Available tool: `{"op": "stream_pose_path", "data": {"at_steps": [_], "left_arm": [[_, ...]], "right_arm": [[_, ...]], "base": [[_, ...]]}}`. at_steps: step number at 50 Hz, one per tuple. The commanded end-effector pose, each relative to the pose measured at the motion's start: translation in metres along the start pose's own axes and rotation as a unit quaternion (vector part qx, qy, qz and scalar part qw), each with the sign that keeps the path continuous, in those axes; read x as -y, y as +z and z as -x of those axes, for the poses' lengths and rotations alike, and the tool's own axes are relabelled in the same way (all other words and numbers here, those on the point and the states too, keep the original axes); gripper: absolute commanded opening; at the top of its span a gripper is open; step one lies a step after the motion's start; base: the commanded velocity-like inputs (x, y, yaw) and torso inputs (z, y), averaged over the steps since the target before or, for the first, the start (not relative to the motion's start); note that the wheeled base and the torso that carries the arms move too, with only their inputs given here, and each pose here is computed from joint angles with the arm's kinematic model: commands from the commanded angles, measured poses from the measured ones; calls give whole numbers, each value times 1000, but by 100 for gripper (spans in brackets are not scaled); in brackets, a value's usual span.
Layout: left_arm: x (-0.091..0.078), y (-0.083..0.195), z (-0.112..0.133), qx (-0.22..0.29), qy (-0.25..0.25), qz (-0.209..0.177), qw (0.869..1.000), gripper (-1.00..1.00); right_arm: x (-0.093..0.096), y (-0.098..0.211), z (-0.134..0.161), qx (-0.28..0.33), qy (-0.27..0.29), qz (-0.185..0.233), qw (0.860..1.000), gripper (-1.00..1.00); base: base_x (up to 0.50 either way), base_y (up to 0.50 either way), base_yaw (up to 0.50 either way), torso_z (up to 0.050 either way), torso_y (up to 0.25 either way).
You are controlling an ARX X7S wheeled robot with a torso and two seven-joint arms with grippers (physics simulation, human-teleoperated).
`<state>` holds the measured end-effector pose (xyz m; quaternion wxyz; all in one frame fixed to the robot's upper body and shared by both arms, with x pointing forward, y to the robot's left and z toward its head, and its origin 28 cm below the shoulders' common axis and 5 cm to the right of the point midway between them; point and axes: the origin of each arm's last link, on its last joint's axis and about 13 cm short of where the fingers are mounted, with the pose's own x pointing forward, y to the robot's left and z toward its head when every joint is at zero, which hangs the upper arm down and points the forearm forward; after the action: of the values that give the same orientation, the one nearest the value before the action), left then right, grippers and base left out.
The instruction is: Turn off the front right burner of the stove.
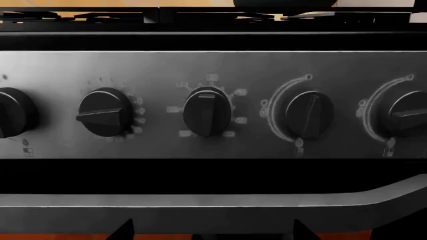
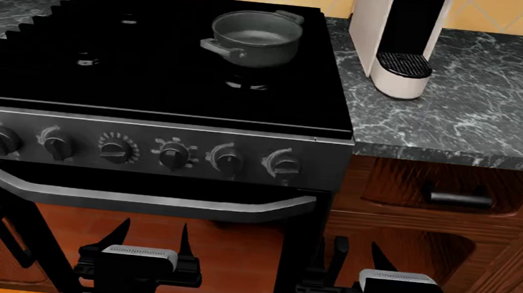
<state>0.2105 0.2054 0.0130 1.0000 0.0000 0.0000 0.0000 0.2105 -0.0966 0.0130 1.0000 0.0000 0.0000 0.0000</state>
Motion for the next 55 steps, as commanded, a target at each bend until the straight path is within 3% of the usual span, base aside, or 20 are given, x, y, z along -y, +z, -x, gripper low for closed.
{"op": "stream_pose_path", "data": {"at_steps": [1,22,55], "left_arm": [[0,0,0,0,0,0,1000,100],[0,0,2,-2,1,-1,1000,100],[-1,0,2,-2,4,-3,1000,100]], "right_arm": [[0,0,0,0,0,0,1000,100],[-1,1,1,-1,-1,-2,1000,100],[-4,3,0,-3,6,-1,1000,100]], "base": [[0,0,0,0,0],[0,17,0,0,0],[0,233,0,0,0]]}}
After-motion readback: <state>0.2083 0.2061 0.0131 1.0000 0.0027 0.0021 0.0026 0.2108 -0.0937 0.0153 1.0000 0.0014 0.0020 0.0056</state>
